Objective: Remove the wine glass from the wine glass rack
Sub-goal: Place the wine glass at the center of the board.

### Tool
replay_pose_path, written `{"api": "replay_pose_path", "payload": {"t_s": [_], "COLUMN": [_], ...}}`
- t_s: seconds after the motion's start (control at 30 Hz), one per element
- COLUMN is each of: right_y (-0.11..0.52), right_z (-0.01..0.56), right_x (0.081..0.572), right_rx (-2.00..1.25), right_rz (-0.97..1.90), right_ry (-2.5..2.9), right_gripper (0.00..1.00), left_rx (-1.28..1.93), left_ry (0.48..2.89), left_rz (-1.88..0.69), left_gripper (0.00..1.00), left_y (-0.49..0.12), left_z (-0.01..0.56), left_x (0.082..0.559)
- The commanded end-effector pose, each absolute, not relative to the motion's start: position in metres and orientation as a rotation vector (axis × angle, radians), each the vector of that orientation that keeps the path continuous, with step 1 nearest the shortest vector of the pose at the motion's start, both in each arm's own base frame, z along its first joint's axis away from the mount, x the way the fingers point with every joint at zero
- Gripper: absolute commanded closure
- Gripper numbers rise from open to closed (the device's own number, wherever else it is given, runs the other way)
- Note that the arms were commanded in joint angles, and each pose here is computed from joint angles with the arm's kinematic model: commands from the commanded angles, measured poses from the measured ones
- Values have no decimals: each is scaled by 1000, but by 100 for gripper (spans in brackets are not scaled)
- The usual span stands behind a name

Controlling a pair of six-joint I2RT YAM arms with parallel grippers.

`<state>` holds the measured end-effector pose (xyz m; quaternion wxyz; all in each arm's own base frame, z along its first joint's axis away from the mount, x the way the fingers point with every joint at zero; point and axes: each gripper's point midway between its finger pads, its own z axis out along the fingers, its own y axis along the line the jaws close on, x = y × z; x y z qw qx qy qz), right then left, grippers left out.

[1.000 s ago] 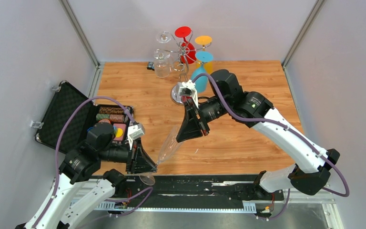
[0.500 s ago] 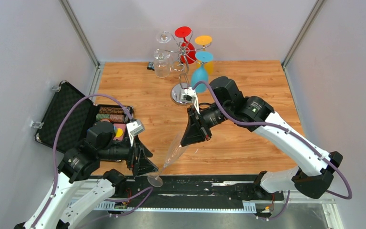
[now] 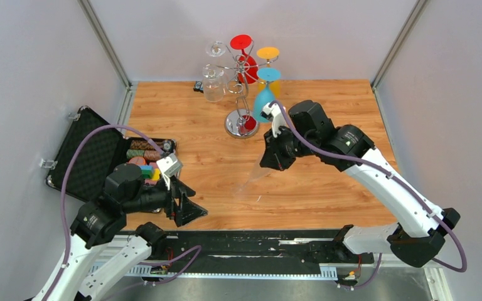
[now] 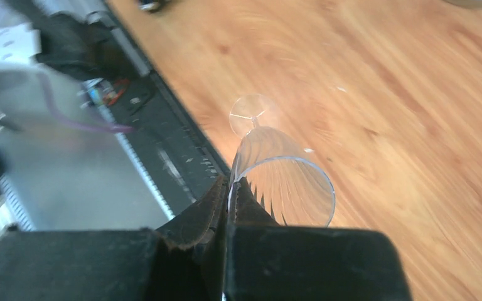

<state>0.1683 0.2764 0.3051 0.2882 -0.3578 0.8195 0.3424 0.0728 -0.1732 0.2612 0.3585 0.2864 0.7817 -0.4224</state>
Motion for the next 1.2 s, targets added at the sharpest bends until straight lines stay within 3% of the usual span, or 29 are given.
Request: {"api": "replay_pose_path", "payload": {"t_s": [0.0, 0.3, 0.7, 1.17], "right_y": [227, 155, 74, 10], "right_z": [306, 303, 289, 269], "right_x": [216, 291, 376, 440], "right_rx": [-634, -258, 20, 192], "right_rz": [588, 148, -140, -175], "right_ry": [2270, 2289, 2307, 2332], "right_gripper": [100, 100, 100, 100], "left_rx": [681, 636, 629, 642], "left_ry": [1898, 1839, 1803, 1784], "left_rz": [-1012, -1013, -1002, -1008], "left_gripper": [0, 0, 0, 0], "left_y": [-169, -171, -165, -164], "left_z": [285, 289, 286, 287], "left_x": [89, 97, 92, 87]}}
